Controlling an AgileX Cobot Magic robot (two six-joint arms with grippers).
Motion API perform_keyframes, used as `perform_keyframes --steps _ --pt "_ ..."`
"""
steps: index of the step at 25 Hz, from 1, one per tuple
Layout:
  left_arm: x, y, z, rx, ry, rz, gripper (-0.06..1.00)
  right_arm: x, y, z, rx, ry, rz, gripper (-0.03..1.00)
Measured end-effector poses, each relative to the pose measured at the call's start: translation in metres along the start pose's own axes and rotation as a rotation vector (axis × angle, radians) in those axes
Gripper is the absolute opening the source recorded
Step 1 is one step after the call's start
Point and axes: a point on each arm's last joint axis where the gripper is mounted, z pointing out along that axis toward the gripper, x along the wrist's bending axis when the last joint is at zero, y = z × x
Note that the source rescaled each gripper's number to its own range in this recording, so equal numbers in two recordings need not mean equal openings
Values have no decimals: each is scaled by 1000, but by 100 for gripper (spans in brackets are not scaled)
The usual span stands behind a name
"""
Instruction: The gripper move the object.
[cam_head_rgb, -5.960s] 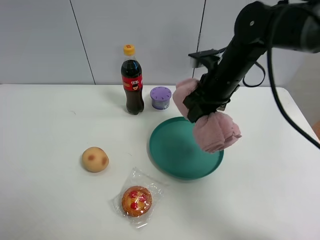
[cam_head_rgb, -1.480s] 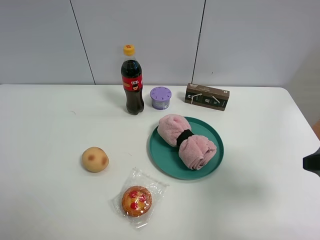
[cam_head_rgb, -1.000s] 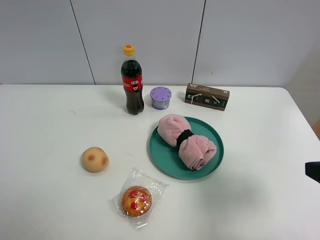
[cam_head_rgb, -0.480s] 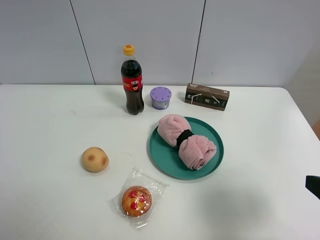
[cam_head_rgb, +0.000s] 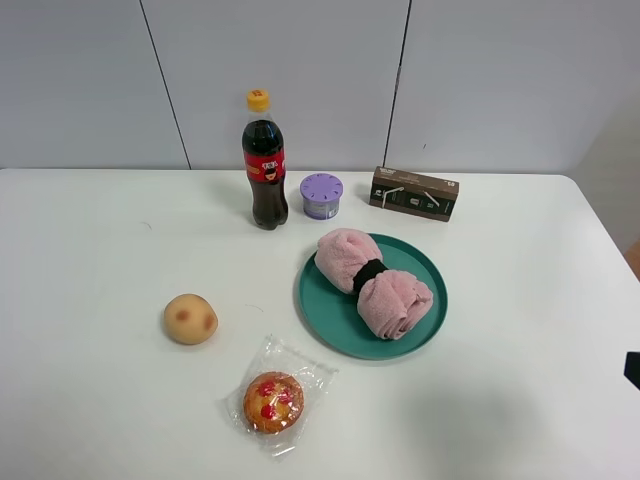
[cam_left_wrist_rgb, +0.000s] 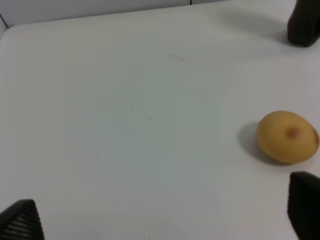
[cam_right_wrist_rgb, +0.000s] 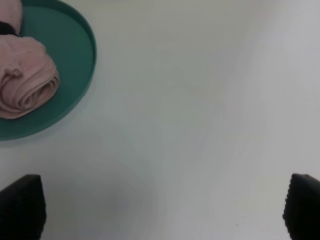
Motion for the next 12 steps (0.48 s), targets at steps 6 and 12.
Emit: perform_keyframes --steps 6,12 --pt "0 0 0 0 0 0 100 0 -4 -6 -47 -2 2 91" --pt "0 0 0 0 0 0 100 1 -15 -22 -172 0 -5 91"
